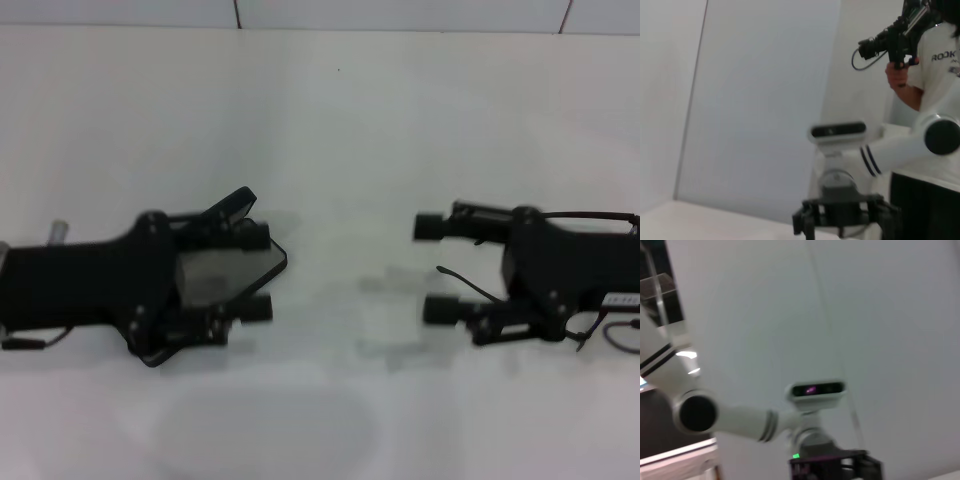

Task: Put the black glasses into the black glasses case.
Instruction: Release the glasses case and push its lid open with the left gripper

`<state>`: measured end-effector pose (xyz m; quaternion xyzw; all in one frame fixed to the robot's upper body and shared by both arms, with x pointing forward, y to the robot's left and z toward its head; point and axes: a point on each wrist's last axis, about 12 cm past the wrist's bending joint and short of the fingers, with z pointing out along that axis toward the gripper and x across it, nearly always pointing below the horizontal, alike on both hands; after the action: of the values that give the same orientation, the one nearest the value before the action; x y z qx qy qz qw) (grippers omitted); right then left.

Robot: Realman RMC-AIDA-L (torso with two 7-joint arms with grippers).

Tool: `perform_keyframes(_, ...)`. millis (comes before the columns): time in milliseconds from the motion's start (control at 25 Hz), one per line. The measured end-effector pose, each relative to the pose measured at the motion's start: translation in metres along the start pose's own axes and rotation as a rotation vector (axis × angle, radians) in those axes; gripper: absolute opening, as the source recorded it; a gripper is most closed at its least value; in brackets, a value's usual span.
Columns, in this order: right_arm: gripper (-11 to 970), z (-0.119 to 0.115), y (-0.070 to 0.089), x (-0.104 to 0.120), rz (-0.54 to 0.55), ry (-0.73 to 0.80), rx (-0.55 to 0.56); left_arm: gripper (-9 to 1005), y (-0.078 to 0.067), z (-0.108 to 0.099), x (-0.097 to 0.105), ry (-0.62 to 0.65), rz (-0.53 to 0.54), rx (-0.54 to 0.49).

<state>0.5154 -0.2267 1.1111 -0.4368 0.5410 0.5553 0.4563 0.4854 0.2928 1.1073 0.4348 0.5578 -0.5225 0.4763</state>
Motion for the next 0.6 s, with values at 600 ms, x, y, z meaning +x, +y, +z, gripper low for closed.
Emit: perform_keyframes(600,850,-0.076,0.025,0.000,-0.088,-0.229,0.295,629,0.025,0.026,-0.122,0.491,-0.032,-0.505)
